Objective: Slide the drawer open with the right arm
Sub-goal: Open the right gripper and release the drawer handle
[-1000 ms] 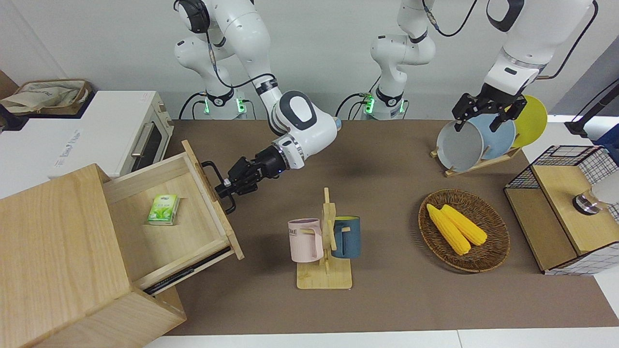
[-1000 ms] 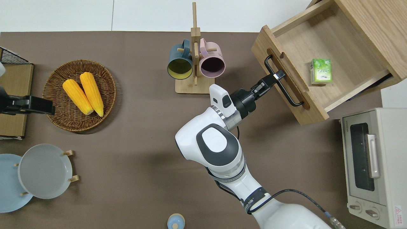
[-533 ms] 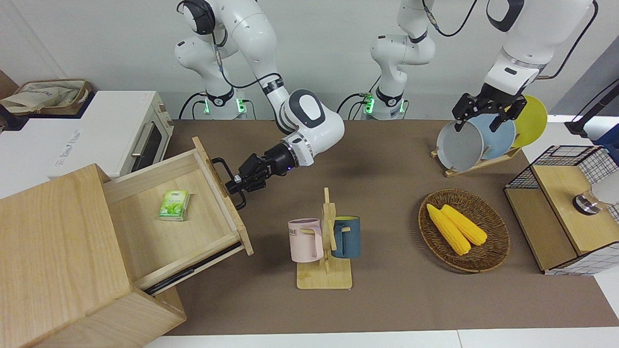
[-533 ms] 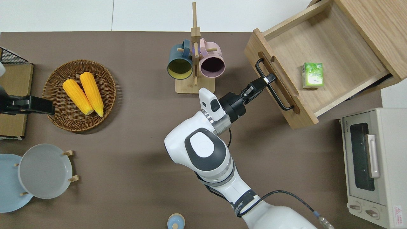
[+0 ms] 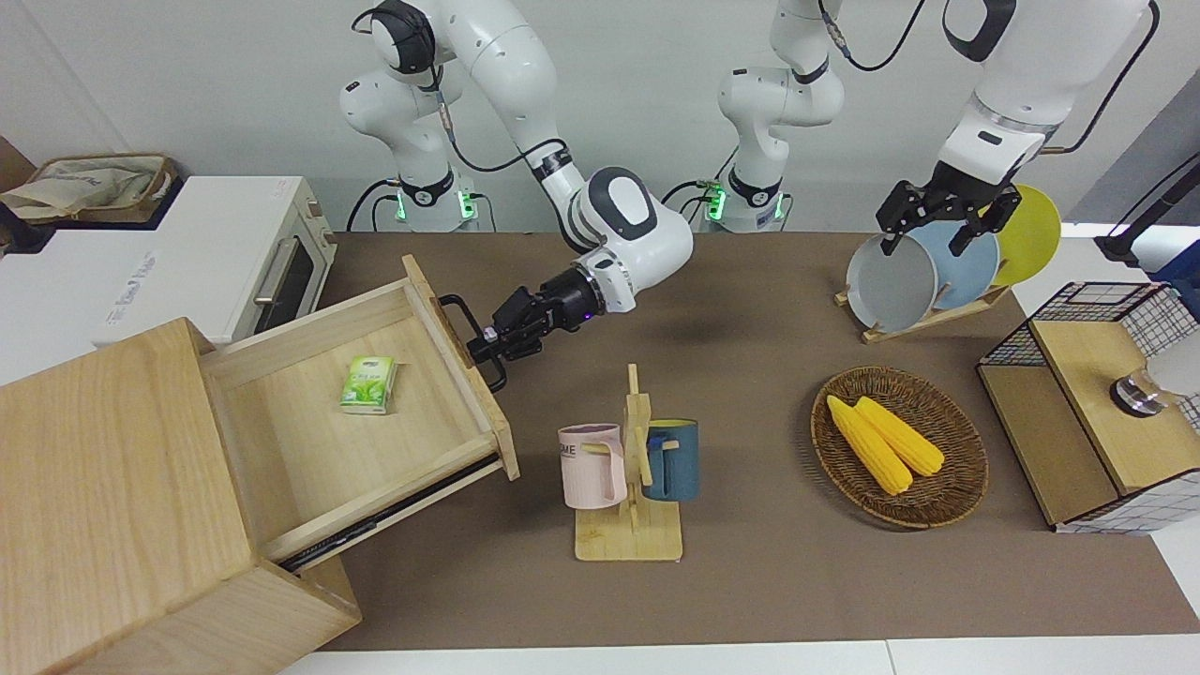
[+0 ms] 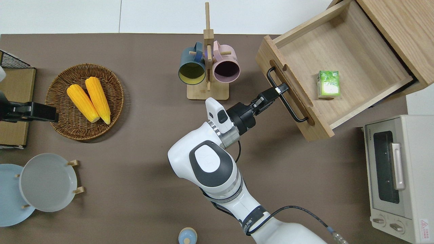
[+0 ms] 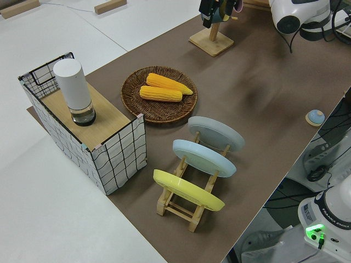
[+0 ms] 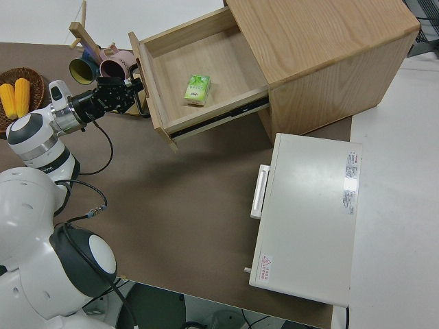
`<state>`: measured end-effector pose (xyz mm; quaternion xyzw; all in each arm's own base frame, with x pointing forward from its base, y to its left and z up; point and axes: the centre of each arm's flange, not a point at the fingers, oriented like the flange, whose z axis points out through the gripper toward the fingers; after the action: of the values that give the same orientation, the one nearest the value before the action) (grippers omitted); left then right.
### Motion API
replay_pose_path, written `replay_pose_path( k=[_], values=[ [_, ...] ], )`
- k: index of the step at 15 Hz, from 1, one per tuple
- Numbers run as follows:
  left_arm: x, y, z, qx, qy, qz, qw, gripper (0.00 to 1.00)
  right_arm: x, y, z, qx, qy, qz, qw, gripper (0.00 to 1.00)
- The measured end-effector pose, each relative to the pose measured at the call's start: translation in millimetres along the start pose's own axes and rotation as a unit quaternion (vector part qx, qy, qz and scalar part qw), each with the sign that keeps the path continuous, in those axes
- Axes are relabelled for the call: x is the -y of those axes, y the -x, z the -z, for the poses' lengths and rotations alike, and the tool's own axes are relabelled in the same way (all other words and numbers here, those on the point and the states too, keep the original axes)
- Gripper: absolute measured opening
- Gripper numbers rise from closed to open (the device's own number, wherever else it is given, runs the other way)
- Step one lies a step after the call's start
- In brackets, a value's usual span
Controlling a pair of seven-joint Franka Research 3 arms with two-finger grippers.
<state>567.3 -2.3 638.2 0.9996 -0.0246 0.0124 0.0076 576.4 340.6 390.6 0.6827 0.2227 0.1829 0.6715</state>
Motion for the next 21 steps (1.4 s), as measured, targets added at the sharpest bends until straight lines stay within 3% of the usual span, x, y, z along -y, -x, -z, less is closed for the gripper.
replay_pose_path(
  k=[8,9,13,17,21],
  values=[
    [0.0,0.0,0.0,0.0,0.0,0.0,1.0,1.0,-0.5,-1.4,0.5,0.0,-0.002,-0.007,1.0,0.2],
    [0.0,0.0,0.0,0.0,0.0,0.0,1.0,1.0,-1.1,-3.2,3.7,-0.005,-0.005,-0.008,0.9999,0.26],
    [0.0,0.0,0.0,0.0,0.0,0.0,1.0,0.99,-6.1,-10.7,18.6,-0.029,-0.015,-0.019,0.9993,0.65],
    [0.0,0.0,0.0,0.0,0.0,0.0,1.0,0.99,-5.1,-12.5,18.7,-0.033,-0.017,-0.029,0.9989,0.99],
    [0.0,0.0,0.0,0.0,0.0,0.0,1.0,1.0,-2.8,-12.3,19.5,-0.029,-0.026,-0.036,0.9986,0.99]
  ],
)
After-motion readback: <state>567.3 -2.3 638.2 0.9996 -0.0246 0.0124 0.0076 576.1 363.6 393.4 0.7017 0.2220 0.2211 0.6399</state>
